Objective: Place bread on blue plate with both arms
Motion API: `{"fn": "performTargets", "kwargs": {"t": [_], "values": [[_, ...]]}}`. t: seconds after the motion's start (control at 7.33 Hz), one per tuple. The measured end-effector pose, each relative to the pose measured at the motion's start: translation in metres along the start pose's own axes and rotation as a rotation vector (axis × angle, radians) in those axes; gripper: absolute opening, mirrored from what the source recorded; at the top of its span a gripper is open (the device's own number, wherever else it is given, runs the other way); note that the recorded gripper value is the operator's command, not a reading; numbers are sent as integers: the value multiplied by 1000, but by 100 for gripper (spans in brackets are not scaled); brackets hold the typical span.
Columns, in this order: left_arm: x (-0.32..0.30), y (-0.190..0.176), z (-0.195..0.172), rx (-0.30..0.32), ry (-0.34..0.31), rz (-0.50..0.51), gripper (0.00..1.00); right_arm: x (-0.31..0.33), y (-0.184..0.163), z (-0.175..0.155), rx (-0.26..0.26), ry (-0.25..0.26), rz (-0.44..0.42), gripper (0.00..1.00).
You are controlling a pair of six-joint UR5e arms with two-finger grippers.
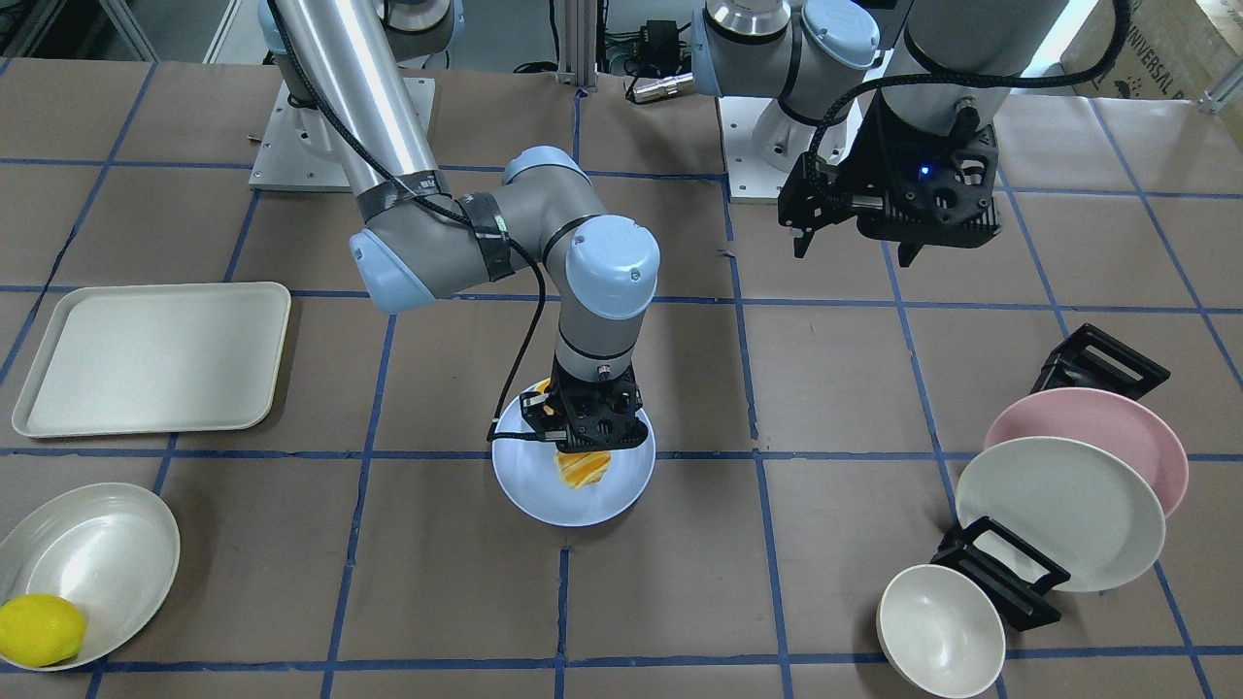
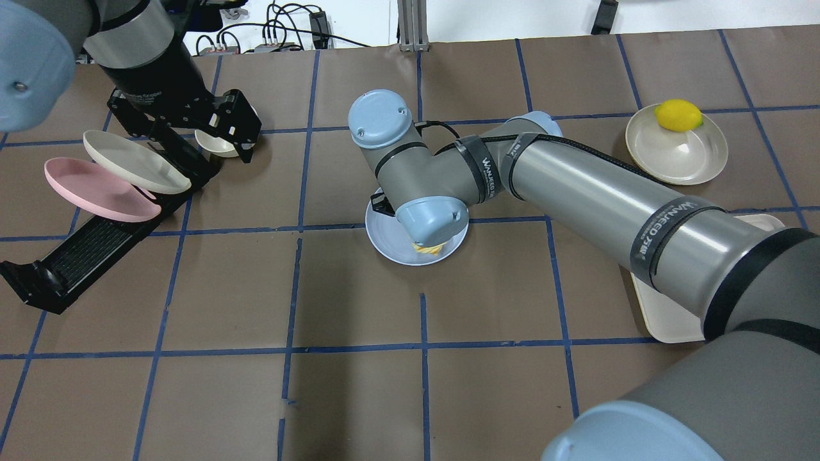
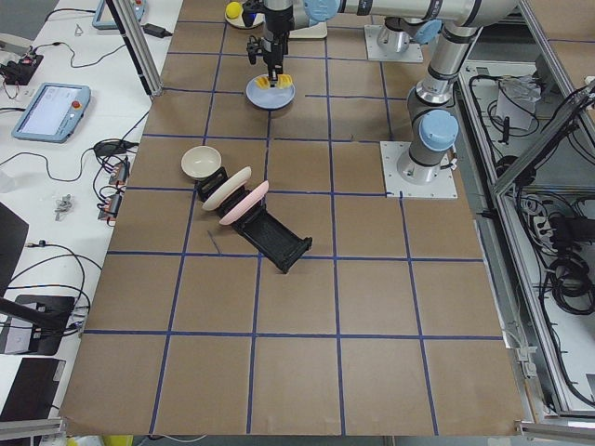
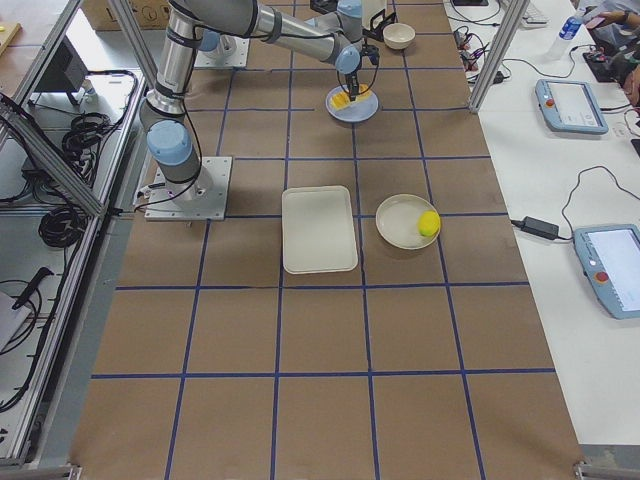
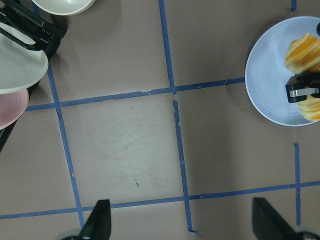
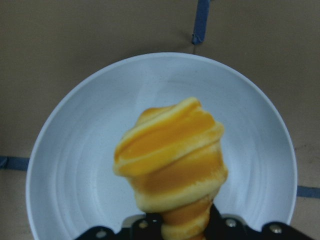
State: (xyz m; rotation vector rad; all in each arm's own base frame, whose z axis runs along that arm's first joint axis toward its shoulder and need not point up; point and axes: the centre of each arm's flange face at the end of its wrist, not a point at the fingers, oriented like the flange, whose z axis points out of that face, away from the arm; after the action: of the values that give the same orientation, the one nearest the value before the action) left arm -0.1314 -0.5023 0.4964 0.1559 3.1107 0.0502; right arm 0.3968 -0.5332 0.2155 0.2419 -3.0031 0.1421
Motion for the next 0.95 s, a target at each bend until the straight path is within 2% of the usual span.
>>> {"fn": "performTargets", "kwargs": {"t": [0.14, 0.27, 0.68, 0.95], "values": [[0, -1, 1, -1, 0, -3, 100, 0, 0, 2, -1, 4, -1, 98], [0, -1, 1, -1, 1, -4, 100, -1, 0, 3, -4, 2, 1, 100], [0, -2, 3, -5, 5, -5, 100, -2, -5, 1, 0, -5, 7, 100], [1, -1, 3, -4, 10, -6, 100, 12, -11, -26, 1, -5, 23, 100]]}}
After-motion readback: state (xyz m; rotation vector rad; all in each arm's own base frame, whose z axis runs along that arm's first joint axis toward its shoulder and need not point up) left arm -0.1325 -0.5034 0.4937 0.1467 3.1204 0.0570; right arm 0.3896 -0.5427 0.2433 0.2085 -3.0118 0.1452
